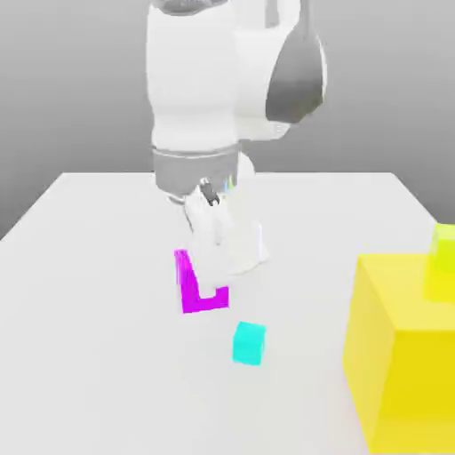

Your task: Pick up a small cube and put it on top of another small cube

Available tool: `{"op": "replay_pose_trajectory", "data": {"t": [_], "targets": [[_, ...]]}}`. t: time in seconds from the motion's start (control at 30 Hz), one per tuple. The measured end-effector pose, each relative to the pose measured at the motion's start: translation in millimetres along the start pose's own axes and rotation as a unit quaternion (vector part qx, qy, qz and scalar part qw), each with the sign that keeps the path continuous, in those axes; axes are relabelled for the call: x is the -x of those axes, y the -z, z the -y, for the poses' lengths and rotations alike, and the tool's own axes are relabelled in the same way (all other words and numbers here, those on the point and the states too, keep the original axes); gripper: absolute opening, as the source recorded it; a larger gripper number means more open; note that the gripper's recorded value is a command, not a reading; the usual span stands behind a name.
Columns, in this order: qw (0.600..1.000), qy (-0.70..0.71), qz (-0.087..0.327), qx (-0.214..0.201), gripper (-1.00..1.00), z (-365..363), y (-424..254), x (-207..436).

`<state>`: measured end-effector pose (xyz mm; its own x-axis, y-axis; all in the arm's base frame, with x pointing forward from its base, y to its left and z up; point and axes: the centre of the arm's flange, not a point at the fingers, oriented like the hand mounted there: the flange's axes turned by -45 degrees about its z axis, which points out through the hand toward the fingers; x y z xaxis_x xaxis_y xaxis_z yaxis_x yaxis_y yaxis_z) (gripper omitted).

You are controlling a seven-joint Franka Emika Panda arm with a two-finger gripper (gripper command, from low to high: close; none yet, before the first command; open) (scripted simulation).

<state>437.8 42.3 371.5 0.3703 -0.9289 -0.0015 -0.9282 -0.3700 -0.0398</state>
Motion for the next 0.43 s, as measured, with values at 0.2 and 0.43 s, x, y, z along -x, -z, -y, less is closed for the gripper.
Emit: {"op": "replay_pose_trajectory", "data": {"t": [0.2, 0.43], "targets": [[0.99, 0.14, 0.005, 0.008, -1.0, 25, 46, 153], [0.974, 0.227, 0.004, 0.017, 1.0, 25, 23, 251]]}}
